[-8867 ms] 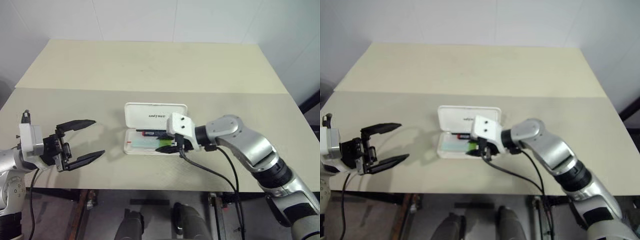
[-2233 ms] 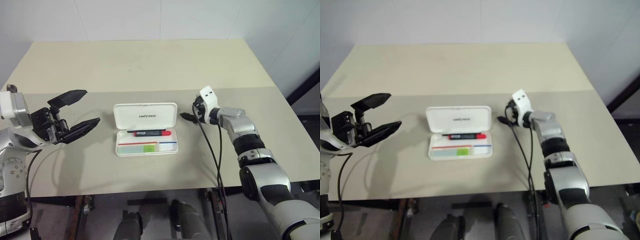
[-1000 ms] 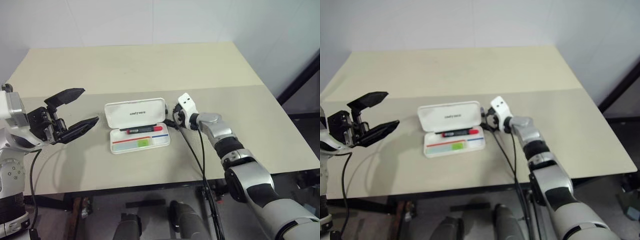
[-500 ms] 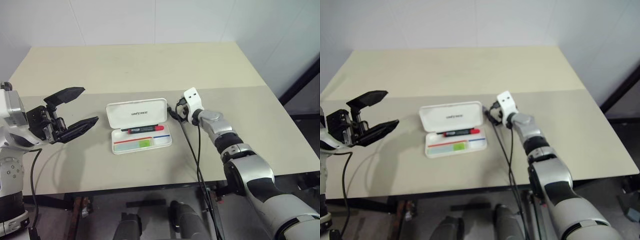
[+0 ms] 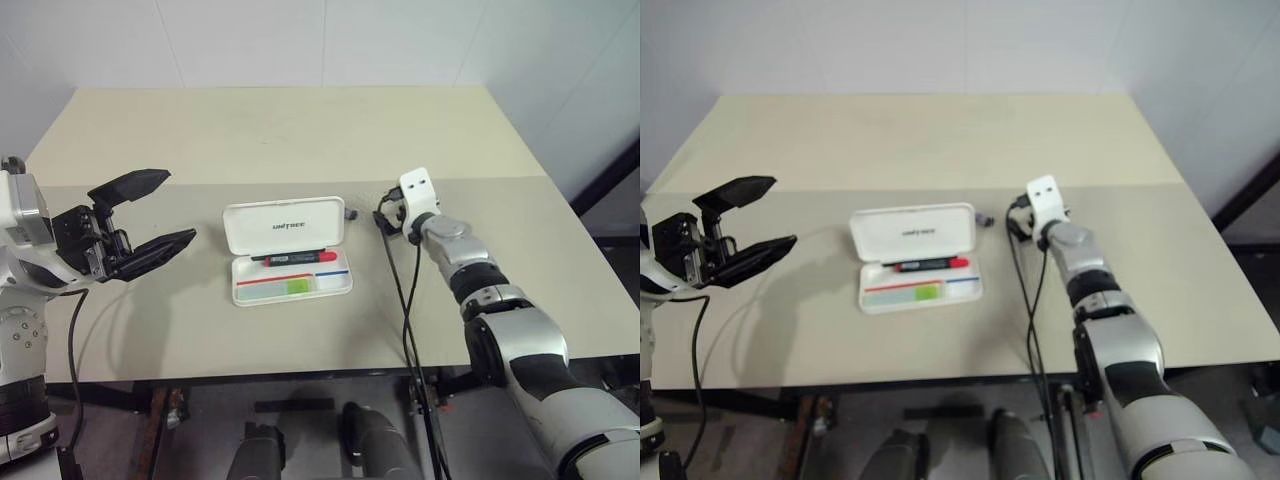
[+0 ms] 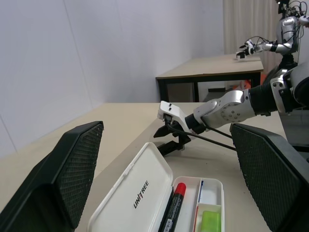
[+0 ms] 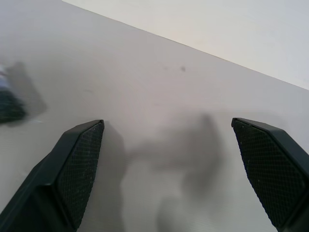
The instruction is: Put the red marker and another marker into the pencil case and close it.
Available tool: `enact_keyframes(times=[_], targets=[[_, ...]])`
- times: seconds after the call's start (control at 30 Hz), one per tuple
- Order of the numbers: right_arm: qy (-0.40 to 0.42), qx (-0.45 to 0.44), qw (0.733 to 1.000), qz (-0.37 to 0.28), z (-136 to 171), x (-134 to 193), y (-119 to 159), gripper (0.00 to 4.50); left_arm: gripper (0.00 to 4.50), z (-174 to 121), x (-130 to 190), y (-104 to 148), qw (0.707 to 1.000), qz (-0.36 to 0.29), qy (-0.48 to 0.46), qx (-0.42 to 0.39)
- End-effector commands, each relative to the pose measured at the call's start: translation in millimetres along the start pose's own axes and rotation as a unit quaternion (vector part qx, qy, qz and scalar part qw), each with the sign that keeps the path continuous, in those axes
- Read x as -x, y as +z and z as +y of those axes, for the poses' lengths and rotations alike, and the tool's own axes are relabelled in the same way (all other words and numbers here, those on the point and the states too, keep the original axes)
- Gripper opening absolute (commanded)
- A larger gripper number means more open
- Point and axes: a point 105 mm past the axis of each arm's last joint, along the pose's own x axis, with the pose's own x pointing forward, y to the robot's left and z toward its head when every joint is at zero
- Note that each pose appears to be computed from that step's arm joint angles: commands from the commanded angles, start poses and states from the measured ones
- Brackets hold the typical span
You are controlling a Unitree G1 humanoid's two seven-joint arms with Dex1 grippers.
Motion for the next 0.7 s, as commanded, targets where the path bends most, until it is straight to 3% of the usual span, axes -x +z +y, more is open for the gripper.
enact_keyframes(times=[0.03,0.4,0.7], targets=[[0.071,-0.006,0.997,-0.023,15.2,2.1,8.5,4.46,4.50,3.5,-4.0,11.3,1.000,0.000,-0.013,-0.017],[0.250,0.008,0.968,-0.017,76.5,6.1,10.8,4.46,4.50,18.1,-11.2,19.6,0.999,0.009,-0.037,-0.021],[0.270,0.030,0.962,-0.019,93.3,2.5,17.6,4.46,4.50,18.2,-14.3,19.4,0.999,-0.002,-0.054,-0.007]])
